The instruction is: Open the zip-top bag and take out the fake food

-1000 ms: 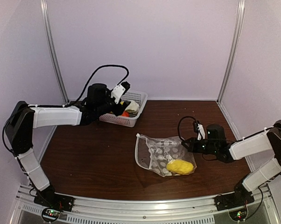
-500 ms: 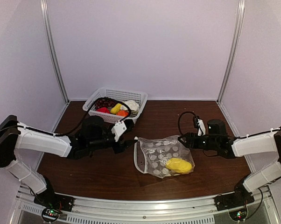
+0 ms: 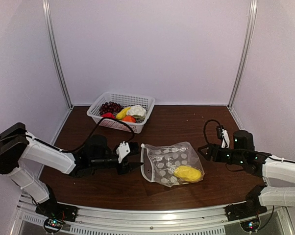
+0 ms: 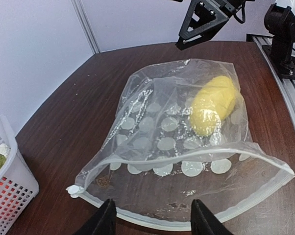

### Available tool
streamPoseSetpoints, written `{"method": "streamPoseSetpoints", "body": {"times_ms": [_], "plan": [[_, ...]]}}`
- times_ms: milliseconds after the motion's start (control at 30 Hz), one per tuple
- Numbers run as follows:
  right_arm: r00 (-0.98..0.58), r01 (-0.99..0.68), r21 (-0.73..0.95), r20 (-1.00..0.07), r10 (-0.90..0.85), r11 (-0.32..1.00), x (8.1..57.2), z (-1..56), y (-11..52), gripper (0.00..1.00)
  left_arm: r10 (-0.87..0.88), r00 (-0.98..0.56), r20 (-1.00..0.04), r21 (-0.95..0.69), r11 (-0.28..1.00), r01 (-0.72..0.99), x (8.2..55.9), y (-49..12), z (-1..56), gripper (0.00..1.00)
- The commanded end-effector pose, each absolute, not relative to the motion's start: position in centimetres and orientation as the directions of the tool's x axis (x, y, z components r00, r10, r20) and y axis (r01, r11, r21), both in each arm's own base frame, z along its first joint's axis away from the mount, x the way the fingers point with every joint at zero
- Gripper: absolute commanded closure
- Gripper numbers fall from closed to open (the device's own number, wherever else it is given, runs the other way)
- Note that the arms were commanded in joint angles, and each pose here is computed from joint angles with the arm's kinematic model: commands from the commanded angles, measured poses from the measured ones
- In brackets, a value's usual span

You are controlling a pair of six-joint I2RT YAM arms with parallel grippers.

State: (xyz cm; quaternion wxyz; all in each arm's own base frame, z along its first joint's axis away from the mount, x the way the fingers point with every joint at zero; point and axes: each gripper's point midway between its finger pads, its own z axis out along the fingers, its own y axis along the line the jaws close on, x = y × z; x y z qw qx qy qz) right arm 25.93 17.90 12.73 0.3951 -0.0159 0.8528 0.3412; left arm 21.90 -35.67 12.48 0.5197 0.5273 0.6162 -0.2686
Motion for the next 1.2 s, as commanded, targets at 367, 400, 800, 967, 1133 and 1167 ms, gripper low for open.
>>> {"method": "streamPoseSetpoints", "body": {"times_ms": [367, 400, 800, 967, 1133, 1167], "plan": [[-0.795, -0.227, 0.605, -0.568, 0.213, 0.763, 22.2, 7.5, 17.5, 0.28, 0.340, 0.144, -0.929, 0.208, 0.159, 0.965, 20.8, -41.4, 10.1, 0.49], [-0.796, -0.230, 0.607, -0.567, 0.212, 0.760, 22.2, 7.6, 17.6, 0.29, 0.343, 0.145, -0.928, 0.208, 0.156, 0.966, 20.8, -41.7, 9.9, 0.50], [-0.834, -0.236, 0.599, -0.529, 0.157, 0.765, 21.5, 5.3, 18.6, 0.42, 0.345, 0.145, -0.927, 0.195, 0.115, 0.974, 20.7, -44.4, 8.6, 0.50], [-0.833, -0.213, 0.551, -0.534, 0.144, 0.806, 22.2, 4.0, 18.1, 0.73, 0.336, 0.154, -0.929, 0.193, 0.084, 0.978, 20.2, -45.7, 8.4, 0.49], [-0.834, -0.242, 0.527, -0.543, 0.103, 0.814, 23.1, 3.4, 19.1, 0.88, 0.328, 0.162, -0.931, 0.183, 0.034, 0.982, 19.4, -47.0, 8.0, 0.45], [-0.836, -0.249, 0.522, -0.541, 0.091, 0.816, 23.2, 3.2, 19.4, 0.90, 0.330, 0.165, -0.930, 0.183, 0.022, 0.983, 19.2, -47.2, 7.9, 0.44]]}}
